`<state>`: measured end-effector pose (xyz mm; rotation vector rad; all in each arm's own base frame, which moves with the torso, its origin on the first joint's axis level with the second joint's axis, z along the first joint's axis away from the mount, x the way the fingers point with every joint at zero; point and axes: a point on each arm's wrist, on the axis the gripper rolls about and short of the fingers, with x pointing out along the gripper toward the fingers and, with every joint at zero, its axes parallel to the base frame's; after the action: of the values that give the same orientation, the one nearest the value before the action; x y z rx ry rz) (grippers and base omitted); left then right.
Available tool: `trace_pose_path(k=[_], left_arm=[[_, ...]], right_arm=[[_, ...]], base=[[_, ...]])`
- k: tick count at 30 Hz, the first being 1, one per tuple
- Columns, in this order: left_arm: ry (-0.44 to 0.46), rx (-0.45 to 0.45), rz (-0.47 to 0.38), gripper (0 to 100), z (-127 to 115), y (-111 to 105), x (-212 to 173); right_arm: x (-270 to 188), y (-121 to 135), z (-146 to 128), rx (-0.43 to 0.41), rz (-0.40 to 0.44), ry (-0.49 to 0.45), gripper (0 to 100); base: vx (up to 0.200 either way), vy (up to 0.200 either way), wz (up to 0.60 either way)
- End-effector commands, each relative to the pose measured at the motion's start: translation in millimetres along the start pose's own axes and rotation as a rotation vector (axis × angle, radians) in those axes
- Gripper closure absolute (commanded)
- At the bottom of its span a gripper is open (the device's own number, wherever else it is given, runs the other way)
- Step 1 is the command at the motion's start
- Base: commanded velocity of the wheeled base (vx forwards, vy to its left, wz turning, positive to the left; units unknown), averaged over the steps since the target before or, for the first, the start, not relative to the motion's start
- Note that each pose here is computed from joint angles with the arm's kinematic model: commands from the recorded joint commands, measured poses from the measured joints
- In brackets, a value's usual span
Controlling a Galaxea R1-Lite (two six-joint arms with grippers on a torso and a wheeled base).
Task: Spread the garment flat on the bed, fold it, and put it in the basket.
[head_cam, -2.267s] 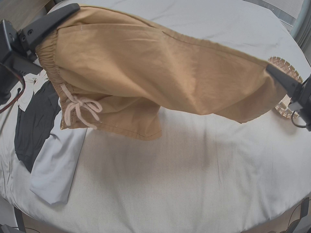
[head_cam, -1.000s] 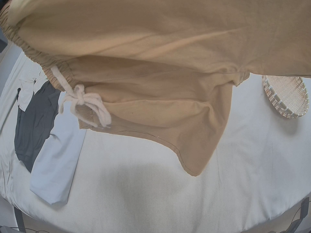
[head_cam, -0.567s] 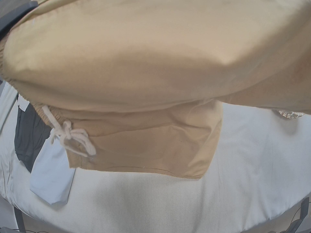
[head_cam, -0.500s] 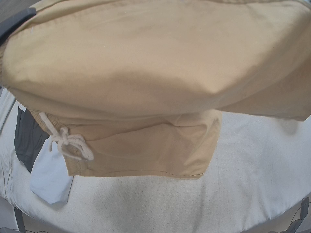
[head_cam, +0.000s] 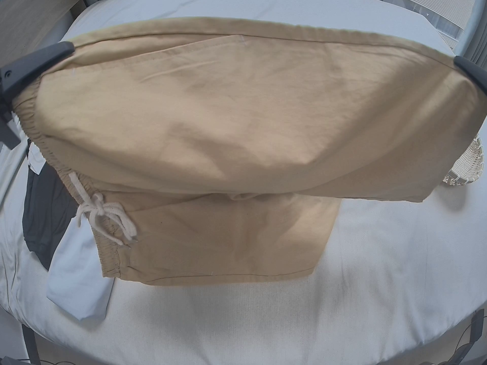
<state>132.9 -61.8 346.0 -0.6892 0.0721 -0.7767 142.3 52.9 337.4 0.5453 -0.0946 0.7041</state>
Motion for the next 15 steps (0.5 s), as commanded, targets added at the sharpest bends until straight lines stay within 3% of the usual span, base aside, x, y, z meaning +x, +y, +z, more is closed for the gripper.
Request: trace_pose_path(k=[1, 15], left_arm=[[-0.006, -0.009, 0.064, 100, 1, 31, 32], [-0.075, 0.019, 0.093, 100, 15, 70, 75]], right_arm=[[34, -25, -10, 0.015, -0.041, 0.033, 100], [83, -58, -9, 0.006, -0.075, 0.018, 100]], base=[[0.000, 0.000, 0.00], [0.000, 0.000, 0.00]])
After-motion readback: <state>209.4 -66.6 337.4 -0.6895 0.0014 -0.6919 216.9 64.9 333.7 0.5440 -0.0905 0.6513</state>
